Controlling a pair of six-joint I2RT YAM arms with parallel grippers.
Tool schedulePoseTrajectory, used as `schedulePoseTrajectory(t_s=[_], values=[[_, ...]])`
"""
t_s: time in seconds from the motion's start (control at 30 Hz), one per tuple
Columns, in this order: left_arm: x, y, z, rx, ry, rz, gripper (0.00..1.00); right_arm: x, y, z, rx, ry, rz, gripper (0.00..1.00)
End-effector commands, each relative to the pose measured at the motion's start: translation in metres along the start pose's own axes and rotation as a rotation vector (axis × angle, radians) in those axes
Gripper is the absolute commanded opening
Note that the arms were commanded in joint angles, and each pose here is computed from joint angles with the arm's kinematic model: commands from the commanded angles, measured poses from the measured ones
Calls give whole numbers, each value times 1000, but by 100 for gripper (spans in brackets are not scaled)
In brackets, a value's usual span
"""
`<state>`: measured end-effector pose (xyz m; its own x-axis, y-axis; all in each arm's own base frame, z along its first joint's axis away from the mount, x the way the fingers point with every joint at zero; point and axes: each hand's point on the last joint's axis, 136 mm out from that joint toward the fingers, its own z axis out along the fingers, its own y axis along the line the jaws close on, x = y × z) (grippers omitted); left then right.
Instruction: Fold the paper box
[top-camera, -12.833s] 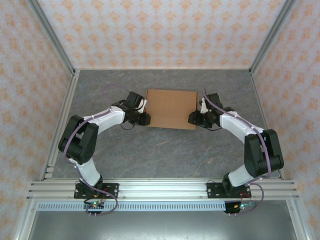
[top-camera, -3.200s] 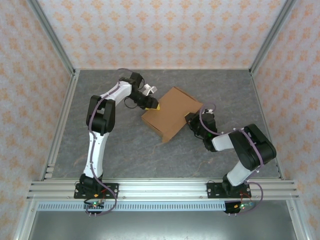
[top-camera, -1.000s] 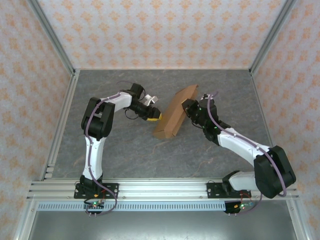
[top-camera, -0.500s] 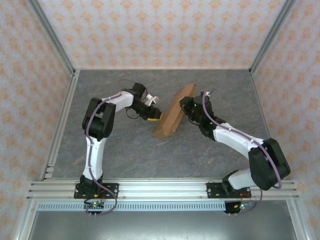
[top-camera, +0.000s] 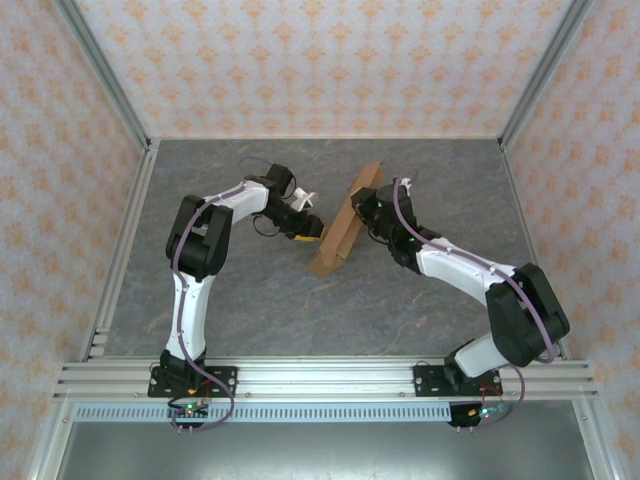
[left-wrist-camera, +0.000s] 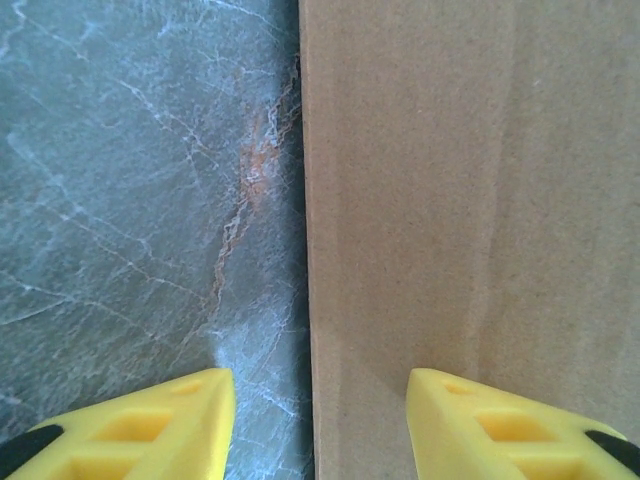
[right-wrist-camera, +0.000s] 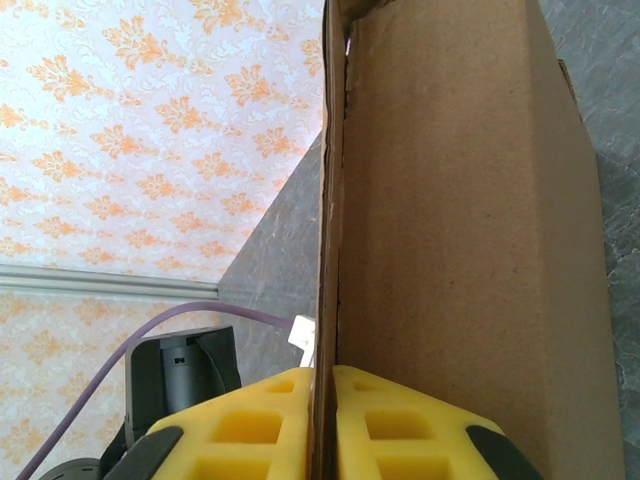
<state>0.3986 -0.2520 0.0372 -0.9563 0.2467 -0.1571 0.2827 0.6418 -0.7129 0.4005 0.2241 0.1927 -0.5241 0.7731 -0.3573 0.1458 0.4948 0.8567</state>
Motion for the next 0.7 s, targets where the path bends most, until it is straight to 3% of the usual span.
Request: schedulePoseTrajectory(t_s=[0.0, 0.37, 0.67], values=[[-7, 7, -1, -68, -17, 18, 53, 4, -23, 10, 89, -10, -13, 13], [-21, 14, -24, -180, -81, 24, 63, 6, -31, 15, 151, -43, -43, 12], [-38, 20, -67, -375, -207, 25, 69, 8, -28, 15, 188, -67, -91, 12]])
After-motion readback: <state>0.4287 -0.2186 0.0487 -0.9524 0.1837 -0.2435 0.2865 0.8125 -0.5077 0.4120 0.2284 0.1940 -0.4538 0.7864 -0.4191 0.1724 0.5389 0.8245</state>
